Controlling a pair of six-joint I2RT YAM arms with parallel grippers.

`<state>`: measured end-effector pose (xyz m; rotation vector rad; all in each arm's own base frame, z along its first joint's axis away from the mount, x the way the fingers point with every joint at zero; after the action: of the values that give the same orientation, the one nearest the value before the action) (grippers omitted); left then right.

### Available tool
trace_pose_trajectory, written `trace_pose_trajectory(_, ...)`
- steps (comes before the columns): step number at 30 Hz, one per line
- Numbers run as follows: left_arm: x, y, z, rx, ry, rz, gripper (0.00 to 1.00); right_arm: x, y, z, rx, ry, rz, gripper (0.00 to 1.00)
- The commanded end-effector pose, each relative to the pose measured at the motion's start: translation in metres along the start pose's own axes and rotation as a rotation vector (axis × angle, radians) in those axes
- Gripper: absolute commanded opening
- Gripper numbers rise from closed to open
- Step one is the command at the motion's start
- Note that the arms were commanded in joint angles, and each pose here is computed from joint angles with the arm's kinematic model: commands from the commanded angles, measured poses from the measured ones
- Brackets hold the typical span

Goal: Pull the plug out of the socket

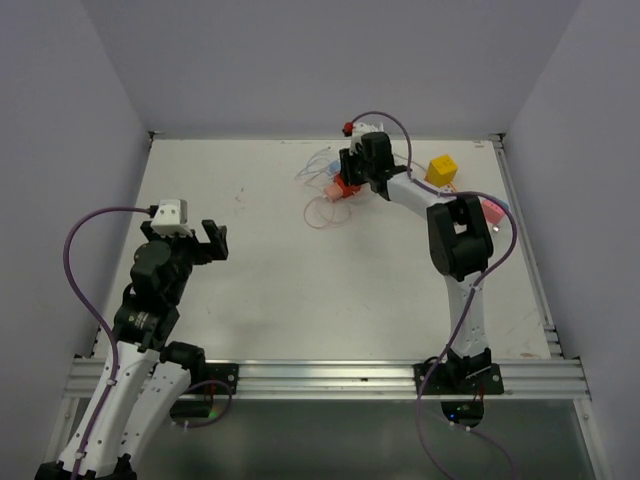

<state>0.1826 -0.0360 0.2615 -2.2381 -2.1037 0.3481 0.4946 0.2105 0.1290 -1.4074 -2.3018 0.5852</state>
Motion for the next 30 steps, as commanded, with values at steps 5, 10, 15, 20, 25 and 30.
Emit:
trace_pose_trajectory(5,-0.004,0.004,-0.005,-0.029,0.007,0.033,1.00,0.062,-0.046,0.012,0.020,-0.043,-0.040,0.23)
trace_pose_trajectory(10,-0.006,0.008,0.000,0.005,0.010,0.051,1.00,0.115,-0.067,0.043,0.047,-0.039,-0.073,0.15)
trace_pose_trajectory(15,-0.009,0.019,0.011,0.072,0.006,0.066,1.00,0.159,-0.094,0.077,0.083,-0.033,-0.109,0.08)
trace_pose_trajectory(20,-0.015,0.029,0.019,0.173,-0.031,0.088,1.00,0.167,-0.111,0.108,0.098,0.061,-0.105,0.00)
trace_pose_trajectory(25,-0.032,0.035,0.033,0.267,-0.169,0.188,1.00,0.174,-0.122,0.110,0.099,0.140,-0.179,0.00)
trace_pose_trajectory(30,-0.045,0.045,0.056,0.368,-0.309,0.248,1.00,0.179,-0.127,0.112,0.096,0.182,-0.228,0.00)
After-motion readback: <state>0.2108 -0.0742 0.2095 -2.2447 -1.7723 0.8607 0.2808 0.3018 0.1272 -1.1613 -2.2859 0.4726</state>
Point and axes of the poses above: each gripper's point midway between its finger pads, its own y axis out along the fingers, its own x axis along the line the jaws close on, z = x × y, the point moved 8 cm from there along -y, back along the fingers, and after that the axes turned 1 degree about y, right-handed, at the moved point
